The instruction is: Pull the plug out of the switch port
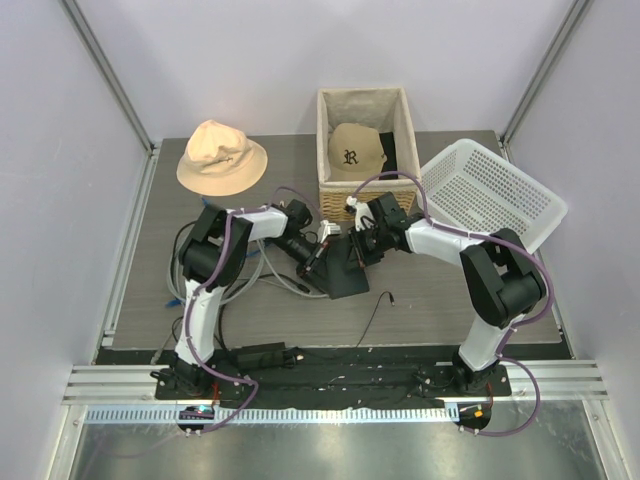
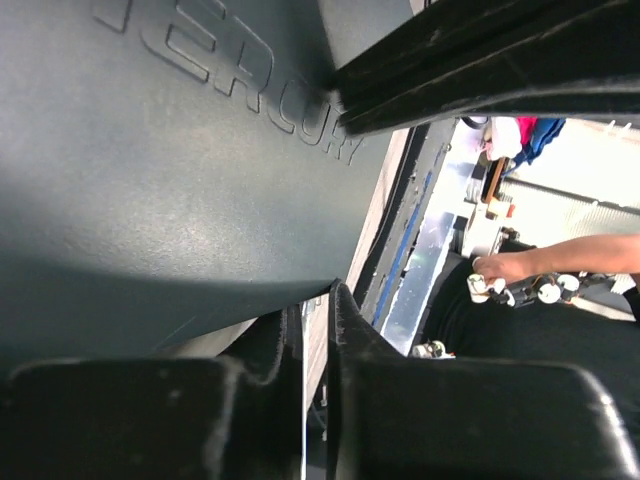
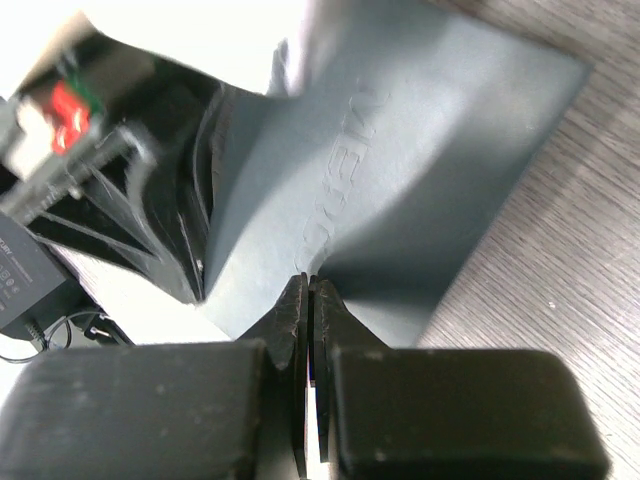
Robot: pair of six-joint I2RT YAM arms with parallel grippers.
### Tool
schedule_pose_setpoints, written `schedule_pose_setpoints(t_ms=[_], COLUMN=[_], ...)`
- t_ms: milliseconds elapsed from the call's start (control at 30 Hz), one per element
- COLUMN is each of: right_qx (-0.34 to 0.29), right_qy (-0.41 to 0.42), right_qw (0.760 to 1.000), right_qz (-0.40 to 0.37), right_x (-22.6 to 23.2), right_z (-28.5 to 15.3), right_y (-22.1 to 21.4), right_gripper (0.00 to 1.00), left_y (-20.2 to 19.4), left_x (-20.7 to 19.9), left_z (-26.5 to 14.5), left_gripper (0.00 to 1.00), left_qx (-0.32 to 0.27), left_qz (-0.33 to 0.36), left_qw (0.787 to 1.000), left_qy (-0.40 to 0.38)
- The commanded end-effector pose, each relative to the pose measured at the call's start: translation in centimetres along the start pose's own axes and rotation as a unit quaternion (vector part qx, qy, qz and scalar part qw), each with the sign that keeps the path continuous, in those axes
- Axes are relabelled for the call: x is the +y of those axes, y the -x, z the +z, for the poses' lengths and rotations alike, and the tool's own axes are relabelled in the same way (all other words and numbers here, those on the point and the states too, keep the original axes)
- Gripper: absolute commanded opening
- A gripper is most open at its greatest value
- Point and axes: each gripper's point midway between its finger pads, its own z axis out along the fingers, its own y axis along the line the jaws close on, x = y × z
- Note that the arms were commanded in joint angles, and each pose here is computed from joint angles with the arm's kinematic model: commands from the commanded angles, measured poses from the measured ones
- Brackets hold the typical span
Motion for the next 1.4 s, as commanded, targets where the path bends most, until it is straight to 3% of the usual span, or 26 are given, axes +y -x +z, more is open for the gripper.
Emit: schedule_pose_setpoints(t_ms=[0, 167, 367, 500, 600, 700, 767, 867, 1000, 1367], right_qx=[0.036, 0.033, 0.041, 0.041, 0.042, 0.045, 0.045, 0.044, 0.041, 0.049], right_qy=[-0.053, -0.052, -0.051, -0.052, -0.053, -0.052, -0.050, -0.046, -0.044, -0.051], right_qw=[0.998, 0.998, 0.998, 0.998, 0.997, 0.997, 0.997, 0.998, 0.998, 0.997], right_qz=[-0.003, -0.006, -0.017, -0.020, -0.026, -0.028, -0.030, -0.029, -0.030, -0.033], right_x=[-2.1, -2.0, -2.1, -2.1, -2.1, -2.2, -2.1, -2.1, -1.9, -2.2], right_z=[-0.2, -0.4, -0.4, -0.6, -0.7, -0.7, -0.6, -0.6, -0.7, -1.0], right_y=[-2.4, -2.3, -2.8, -2.9, -2.9, -3.1, -3.1, -3.2, -3.3, -4.4], right_gripper=[0.01, 0.01, 0.01, 0.01, 0.01, 0.01, 0.01, 0.01, 0.01, 0.01], left_y=[-1.7, -1.9, -2.4, -2.5, -2.7, -2.9, -3.4, -3.9, -4.4, -3.8], left_x=[6.2, 6.3, 3.1, 3.4, 4.6, 5.5, 6.0, 6.6, 6.3, 3.7], left_z=[2.1, 2.0, 2.1, 2.5, 2.9, 3.3, 3.6, 4.3, 4.7, 4.0], left_gripper=[0.00, 0.00, 0.03, 0.06, 0.27, 0.32, 0.28, 0.12, 0.00, 0.00], left_qx=[0.046, 0.048, 0.067, 0.069, 0.071, 0.069, 0.077, 0.085, 0.090, 0.108], left_qz=[0.018, 0.011, -0.004, -0.016, -0.029, -0.029, -0.032, -0.032, -0.034, -0.030], left_qw=[0.988, 0.987, 0.997, 0.997, 0.996, 0.995, 0.993, 0.990, 0.990, 0.992], left_qy=[0.147, 0.152, 0.027, 0.016, 0.040, 0.067, 0.089, 0.110, 0.099, 0.053])
